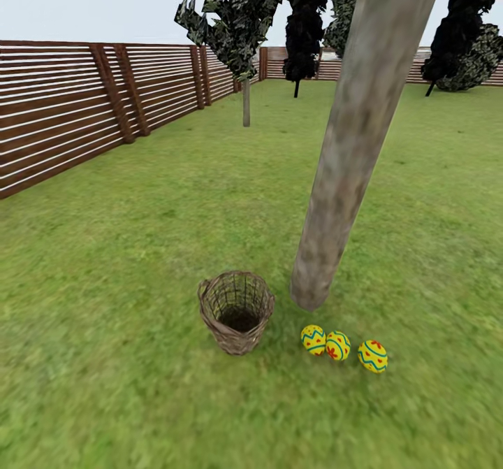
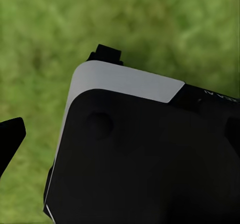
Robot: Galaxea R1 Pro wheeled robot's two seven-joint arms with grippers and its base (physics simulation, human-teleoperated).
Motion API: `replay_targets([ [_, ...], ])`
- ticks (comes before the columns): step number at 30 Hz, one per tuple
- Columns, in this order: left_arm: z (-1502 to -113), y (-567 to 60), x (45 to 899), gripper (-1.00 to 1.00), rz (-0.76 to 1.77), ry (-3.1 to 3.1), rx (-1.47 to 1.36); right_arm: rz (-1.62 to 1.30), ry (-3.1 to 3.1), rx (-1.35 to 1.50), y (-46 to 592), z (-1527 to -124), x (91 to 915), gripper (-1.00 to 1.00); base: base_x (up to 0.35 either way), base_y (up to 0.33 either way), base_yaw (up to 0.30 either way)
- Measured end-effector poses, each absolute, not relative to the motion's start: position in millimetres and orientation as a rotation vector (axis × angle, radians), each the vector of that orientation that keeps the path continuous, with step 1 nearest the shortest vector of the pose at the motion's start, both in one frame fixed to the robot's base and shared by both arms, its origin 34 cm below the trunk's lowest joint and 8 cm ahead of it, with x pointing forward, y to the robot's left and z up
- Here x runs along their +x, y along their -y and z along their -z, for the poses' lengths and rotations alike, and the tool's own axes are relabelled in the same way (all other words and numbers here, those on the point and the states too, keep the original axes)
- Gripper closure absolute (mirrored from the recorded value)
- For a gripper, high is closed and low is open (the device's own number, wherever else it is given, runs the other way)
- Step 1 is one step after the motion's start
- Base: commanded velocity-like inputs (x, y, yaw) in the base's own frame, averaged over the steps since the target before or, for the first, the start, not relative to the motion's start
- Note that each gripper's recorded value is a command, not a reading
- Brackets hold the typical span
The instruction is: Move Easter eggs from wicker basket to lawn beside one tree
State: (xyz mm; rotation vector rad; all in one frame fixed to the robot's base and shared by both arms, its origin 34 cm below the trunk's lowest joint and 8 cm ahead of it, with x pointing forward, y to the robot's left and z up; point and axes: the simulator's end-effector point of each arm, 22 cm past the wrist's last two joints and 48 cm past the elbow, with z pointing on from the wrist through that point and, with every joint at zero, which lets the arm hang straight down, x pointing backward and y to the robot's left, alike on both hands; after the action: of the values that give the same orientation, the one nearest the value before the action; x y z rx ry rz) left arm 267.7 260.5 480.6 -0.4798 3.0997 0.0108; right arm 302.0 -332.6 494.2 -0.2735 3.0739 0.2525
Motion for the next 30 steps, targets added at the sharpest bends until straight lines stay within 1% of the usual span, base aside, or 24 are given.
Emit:
replay_targets([
  [30,-487.3,-260.6,286.9,-1.0,0.0,-3.053,-0.473,-0.246,-3.023,-0.282,331.9,-501.8,312.8,-1.0,0.0,0.0,0.0],
])
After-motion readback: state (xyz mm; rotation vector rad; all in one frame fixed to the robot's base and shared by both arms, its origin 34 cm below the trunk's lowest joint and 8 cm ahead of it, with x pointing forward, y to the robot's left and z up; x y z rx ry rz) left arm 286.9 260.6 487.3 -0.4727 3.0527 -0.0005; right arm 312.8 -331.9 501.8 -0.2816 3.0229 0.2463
